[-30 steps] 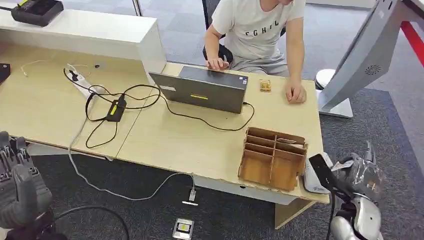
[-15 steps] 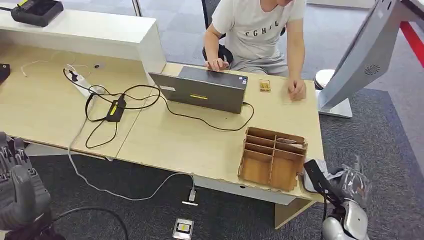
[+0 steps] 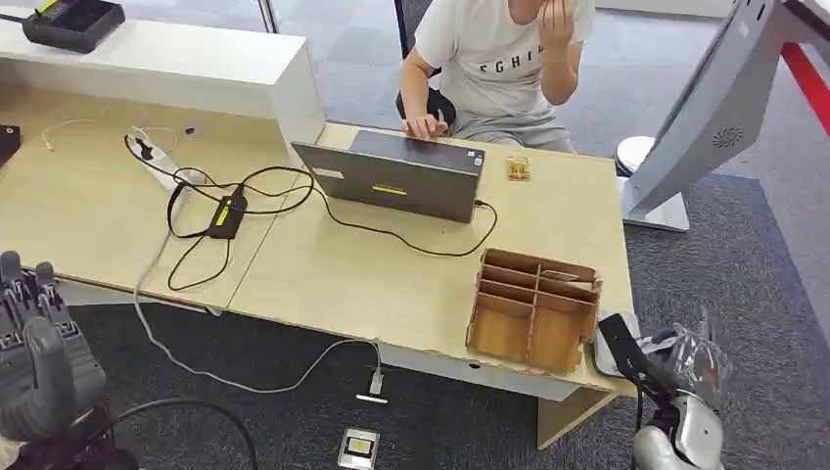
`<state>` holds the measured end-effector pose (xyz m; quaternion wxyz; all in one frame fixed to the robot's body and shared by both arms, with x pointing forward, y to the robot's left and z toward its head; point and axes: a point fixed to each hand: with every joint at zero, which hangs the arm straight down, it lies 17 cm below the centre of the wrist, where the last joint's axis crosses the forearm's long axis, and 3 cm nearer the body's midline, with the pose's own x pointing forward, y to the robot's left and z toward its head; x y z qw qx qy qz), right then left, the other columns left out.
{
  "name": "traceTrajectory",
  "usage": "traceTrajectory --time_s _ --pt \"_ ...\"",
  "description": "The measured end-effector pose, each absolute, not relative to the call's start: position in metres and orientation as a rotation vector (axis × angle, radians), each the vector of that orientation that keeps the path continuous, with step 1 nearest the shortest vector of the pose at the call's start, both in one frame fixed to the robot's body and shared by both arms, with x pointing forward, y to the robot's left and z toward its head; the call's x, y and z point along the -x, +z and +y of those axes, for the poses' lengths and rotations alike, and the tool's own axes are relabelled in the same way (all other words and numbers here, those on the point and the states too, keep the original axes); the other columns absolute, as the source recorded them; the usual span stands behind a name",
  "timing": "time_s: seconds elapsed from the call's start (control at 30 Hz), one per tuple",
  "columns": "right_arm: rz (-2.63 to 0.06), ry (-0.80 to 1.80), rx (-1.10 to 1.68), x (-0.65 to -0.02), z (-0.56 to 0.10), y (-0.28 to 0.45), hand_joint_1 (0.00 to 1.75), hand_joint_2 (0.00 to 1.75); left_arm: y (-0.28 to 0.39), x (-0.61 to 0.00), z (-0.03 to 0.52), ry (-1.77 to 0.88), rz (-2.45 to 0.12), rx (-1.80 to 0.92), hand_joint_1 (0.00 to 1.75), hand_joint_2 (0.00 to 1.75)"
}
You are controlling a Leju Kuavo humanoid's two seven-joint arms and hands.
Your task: Pass the card to the sensor for recognition and then transmit it.
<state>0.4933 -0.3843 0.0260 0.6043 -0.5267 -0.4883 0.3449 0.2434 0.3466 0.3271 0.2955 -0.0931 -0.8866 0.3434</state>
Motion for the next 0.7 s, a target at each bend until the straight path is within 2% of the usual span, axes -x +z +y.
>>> traceTrajectory --time_s 0.27,0.43,0.7 --pt "-1.145 0.847 1.318 -0.509 -0.392 0.061 1.75 1.75 0.331 -0.252 0.344 0.947 -2.363 0.326 0.00 1.75" --pt "-1.201 0.953 1.433 -0.546 -0.380 0.130 1.75 1.75 0.332 -0.262 0.341 0.967 -2.361 0.381 0.00 1.75" --pt "-1.356 1.080 1.630 -0.596 -0.317 0.260 1.75 1.75 0.330 -0.275 0.331 0.953 -2.350 0.416 0.00 1.75"
